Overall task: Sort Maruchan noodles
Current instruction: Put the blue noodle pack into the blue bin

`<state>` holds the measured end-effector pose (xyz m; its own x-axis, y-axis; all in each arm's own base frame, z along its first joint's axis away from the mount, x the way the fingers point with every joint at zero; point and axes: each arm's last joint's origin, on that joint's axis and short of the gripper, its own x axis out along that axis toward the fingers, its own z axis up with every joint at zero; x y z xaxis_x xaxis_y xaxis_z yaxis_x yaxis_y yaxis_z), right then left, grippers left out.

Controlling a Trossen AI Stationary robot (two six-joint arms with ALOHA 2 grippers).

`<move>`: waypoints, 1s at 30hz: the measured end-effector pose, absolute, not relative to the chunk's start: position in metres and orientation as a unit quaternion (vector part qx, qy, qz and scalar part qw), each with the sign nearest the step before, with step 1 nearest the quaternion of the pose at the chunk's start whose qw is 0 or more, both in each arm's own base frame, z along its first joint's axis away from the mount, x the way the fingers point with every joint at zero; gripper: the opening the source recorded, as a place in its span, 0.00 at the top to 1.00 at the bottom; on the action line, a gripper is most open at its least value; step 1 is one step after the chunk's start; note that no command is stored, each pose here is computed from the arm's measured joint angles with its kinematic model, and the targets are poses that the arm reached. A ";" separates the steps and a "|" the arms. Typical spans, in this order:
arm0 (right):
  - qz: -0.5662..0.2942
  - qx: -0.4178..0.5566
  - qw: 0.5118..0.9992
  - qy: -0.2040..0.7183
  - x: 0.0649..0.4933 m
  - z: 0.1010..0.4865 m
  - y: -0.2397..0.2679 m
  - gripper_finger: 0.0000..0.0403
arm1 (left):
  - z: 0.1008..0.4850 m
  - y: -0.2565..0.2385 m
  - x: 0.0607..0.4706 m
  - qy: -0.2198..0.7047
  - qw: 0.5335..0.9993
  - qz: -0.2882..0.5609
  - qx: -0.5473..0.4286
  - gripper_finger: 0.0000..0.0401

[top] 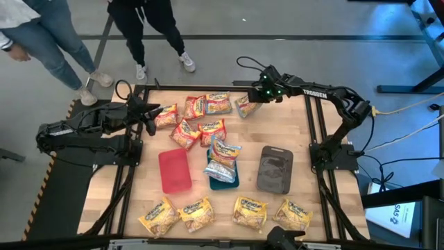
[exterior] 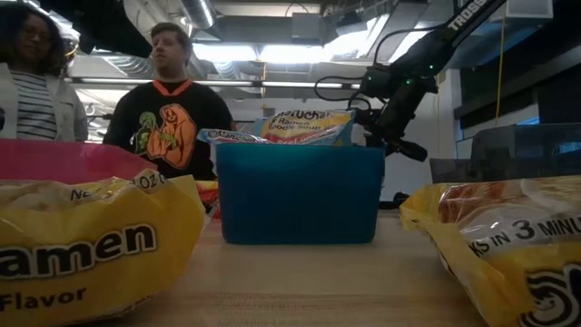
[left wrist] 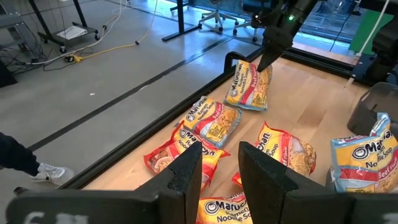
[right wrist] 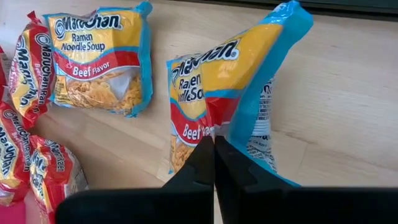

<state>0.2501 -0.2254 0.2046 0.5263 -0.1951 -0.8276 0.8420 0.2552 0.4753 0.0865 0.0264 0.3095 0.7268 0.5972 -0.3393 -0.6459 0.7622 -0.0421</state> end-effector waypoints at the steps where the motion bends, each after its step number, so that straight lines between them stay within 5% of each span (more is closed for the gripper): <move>1: -0.360 0.493 0.721 0.328 0.250 0.205 -0.225 1.00 | 0.310 0.026 0.086 0.155 0.926 0.336 -0.079 0.75; 11: -0.339 0.493 0.739 0.309 0.248 0.220 -0.222 1.00 | 0.309 0.026 0.086 0.155 0.926 0.336 -0.079 0.75; 30: -0.236 0.396 0.871 0.172 0.247 0.323 -0.141 1.00 | 0.306 0.026 0.085 0.172 0.922 0.337 -0.079 0.75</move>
